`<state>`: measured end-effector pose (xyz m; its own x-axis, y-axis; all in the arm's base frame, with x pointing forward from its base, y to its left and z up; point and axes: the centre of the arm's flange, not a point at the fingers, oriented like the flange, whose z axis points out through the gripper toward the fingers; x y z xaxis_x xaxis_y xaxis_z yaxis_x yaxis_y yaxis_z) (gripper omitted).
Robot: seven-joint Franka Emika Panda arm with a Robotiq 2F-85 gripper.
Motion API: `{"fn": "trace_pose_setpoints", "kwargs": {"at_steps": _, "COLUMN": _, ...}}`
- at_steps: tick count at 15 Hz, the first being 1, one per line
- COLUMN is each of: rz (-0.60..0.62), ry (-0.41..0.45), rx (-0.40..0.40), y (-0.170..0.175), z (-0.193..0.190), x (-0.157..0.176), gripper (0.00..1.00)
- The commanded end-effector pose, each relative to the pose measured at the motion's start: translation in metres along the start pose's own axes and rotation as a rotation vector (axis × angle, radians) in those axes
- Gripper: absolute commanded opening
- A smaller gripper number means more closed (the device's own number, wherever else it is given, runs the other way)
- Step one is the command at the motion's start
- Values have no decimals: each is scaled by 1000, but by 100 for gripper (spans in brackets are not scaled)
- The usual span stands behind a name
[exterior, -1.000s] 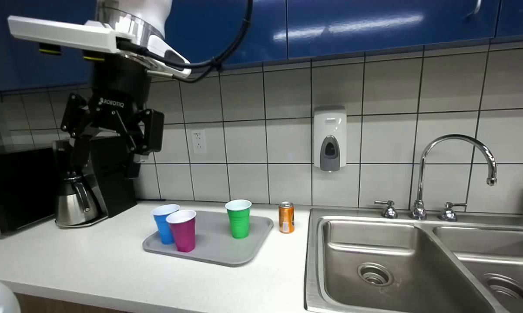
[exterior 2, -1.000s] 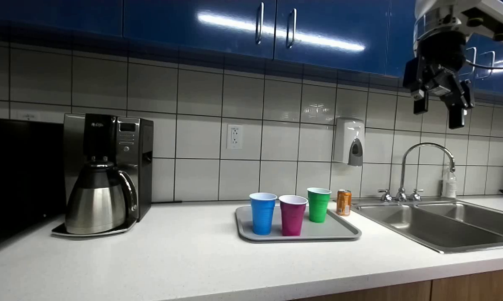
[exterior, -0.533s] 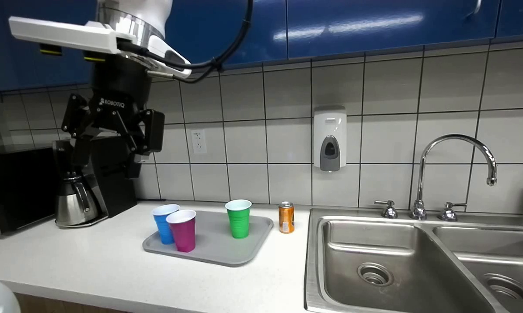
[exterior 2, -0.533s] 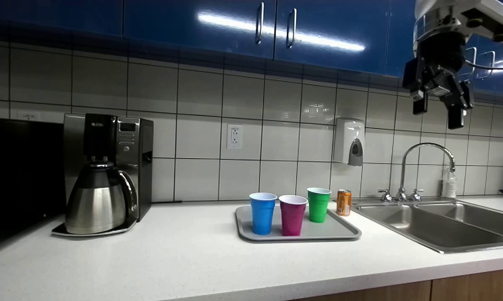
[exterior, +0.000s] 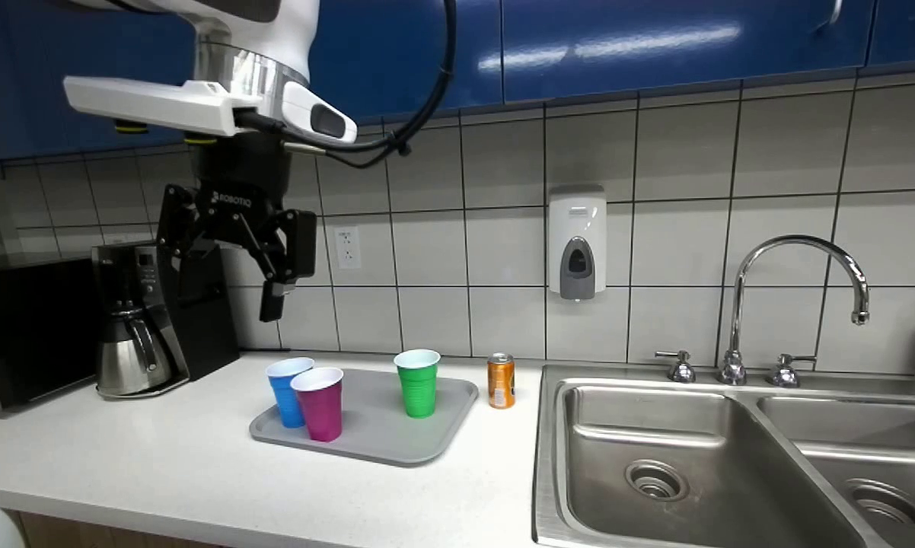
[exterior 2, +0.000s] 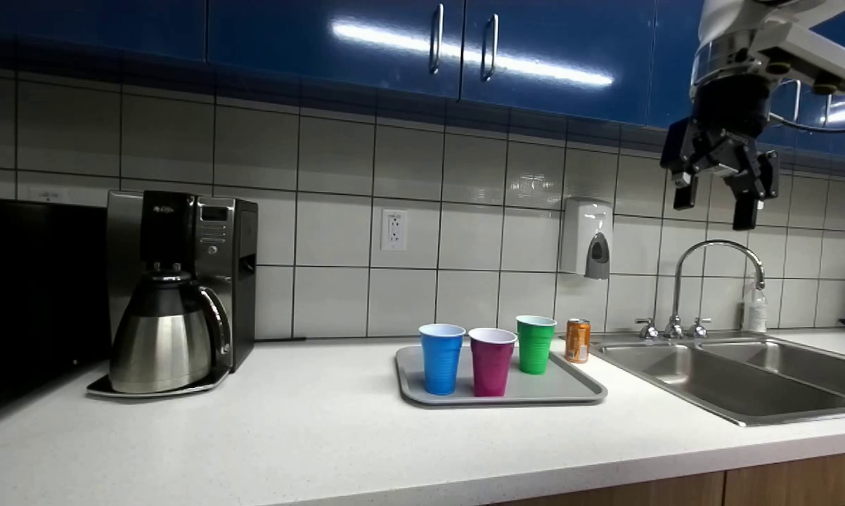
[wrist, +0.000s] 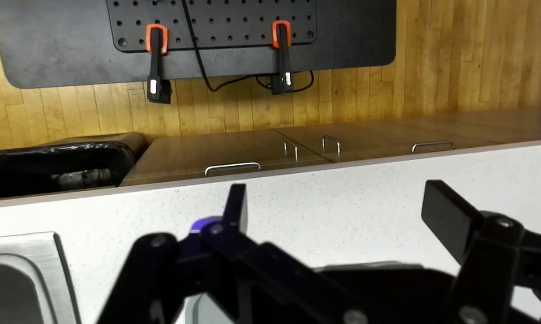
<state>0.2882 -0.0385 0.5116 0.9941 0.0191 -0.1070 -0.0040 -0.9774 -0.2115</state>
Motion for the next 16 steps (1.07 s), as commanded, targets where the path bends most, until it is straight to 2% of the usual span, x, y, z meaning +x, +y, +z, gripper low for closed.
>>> {"fn": "trace_pose_setpoints", "kwargs": {"at_steps": 1, "rz": 48, "ry": 45, "rx": -21, "y": 9, "z": 13, "x": 9, "gripper": 100}}
{"fn": "trace_pose_setpoints", "kwargs": {"at_steps": 16, "rz": 174, "ry": 205, "rx": -102, "y": 50, "z": 61, "x": 63, "gripper": 100}}
